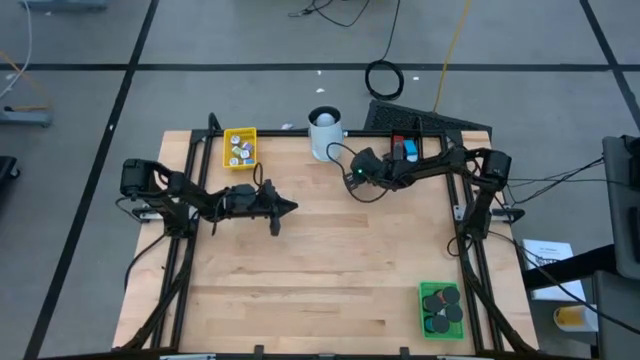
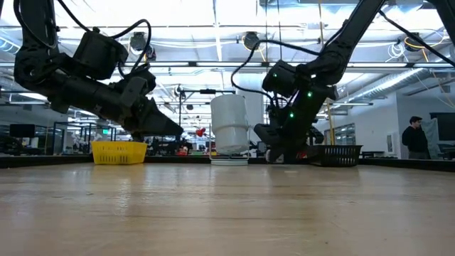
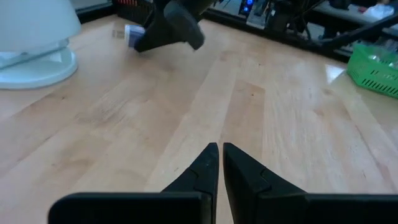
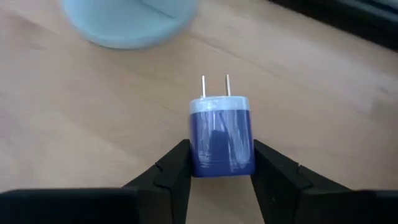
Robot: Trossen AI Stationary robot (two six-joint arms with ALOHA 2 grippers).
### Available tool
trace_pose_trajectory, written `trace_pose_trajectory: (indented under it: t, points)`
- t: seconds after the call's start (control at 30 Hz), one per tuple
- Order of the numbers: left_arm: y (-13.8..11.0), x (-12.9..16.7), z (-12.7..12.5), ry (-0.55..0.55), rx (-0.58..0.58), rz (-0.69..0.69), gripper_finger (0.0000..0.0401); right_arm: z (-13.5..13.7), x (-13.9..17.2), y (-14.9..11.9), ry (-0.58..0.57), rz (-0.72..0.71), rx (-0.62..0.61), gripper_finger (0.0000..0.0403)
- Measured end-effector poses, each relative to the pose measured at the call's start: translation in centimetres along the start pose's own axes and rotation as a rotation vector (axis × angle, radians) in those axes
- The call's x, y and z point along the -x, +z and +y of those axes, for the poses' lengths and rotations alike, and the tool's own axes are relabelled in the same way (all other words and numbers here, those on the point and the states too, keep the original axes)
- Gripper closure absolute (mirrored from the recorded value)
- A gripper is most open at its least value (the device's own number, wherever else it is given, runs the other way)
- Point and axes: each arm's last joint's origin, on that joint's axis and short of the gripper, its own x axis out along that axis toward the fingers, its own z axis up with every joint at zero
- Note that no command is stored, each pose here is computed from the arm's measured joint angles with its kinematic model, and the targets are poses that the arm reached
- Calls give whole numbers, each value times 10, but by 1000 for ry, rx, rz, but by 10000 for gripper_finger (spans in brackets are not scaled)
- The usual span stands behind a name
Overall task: Pick & Place Office items
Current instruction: Put the violet charger adapter into the yellow bin
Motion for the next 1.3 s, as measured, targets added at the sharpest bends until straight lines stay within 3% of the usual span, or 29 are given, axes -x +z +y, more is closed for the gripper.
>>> trace_pose_trajectory:
  t: [0.1, 0.23, 0.43, 0.63, 0.93, 1.1, 1.3]
  points:
    - [-2, 0, 1, 8, -18, 16, 375, 9, 5, -4, 27, -6, 82, 270]
    - [-2, 0, 1, 9, -33, 17, 375, 30, 18, -16, 81, -22, 282, 269]
    - [2, -3, 0, -17, 98, 12, 368, 69, 49, -48, 91, -103, 542, 269]
    - [12, -11, -9, -202, 167, 35, 288, 98, 79, -70, 67, -285, 673, 269]
    - [21, -18, -23, -234, 175, 4, 135, 120, 98, -81, 138, -423, 813, 269]
    - [29, -24, -28, -193, 183, -34, 97, 127, 101, -84, 155, -477, 867, 269]
    - [32, -32, -28, -131, 200, 15, 92, 137, 109, -87, 192, -554, 885, 269]
